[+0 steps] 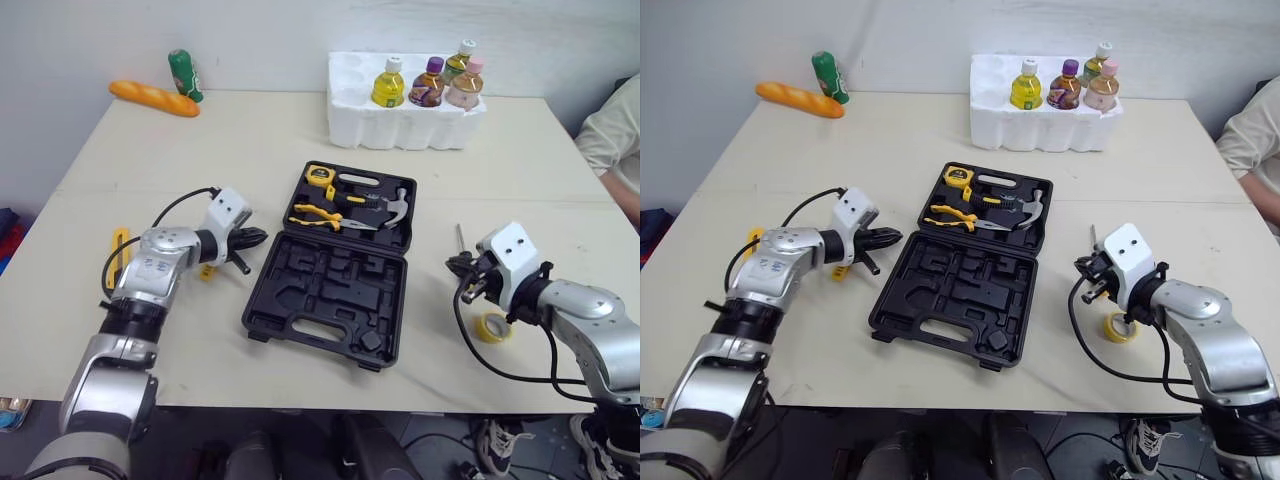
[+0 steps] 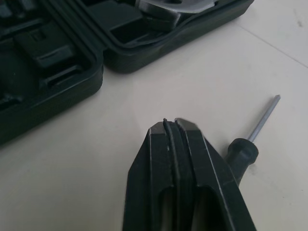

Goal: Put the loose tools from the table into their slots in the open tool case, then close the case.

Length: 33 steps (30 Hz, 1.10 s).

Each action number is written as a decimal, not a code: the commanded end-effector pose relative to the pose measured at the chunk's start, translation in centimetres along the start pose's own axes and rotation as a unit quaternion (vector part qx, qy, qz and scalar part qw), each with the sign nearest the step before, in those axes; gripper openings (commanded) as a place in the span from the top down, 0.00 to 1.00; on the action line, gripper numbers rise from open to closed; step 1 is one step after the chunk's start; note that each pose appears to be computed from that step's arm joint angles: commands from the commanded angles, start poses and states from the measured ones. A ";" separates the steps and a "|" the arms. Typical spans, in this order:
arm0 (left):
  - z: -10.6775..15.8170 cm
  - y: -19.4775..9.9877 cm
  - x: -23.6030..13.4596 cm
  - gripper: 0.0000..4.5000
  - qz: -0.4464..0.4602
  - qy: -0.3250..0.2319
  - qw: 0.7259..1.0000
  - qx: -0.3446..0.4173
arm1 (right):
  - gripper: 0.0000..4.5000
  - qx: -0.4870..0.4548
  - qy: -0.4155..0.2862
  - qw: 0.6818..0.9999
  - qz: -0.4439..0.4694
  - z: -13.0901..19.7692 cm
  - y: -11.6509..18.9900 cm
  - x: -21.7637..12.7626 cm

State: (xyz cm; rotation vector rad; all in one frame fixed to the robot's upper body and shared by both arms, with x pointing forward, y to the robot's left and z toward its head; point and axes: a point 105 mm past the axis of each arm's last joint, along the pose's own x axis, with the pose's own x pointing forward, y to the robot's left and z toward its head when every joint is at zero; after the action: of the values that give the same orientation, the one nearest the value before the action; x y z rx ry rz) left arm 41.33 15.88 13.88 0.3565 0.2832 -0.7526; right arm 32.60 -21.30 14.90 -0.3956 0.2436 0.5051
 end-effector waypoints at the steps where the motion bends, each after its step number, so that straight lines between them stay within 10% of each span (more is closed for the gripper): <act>1: 1.5 0.2 1.2 1.00 -0.005 -0.022 1.000 0.002 | 0.99 0.013 -0.003 1.000 -0.001 0.3 0.3 0.9; 15: 2.6 -1.3 3.6 1.00 -0.050 -0.034 0.998 -0.006 | 0.99 0.010 0.006 1.000 0.026 0.6 2.2 4.5; 33: -0.8 -10.8 0.1 1.00 -0.224 0.012 0.975 0.003 | 0.99 -0.025 -0.041 0.990 0.130 2.7 6.4 4.0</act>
State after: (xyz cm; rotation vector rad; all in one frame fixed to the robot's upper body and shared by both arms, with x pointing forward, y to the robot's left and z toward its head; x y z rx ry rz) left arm 35.86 12.24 11.25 0.3312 0.3912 -1.0280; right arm 34.29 -17.36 11.42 -0.3865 0.3464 0.6125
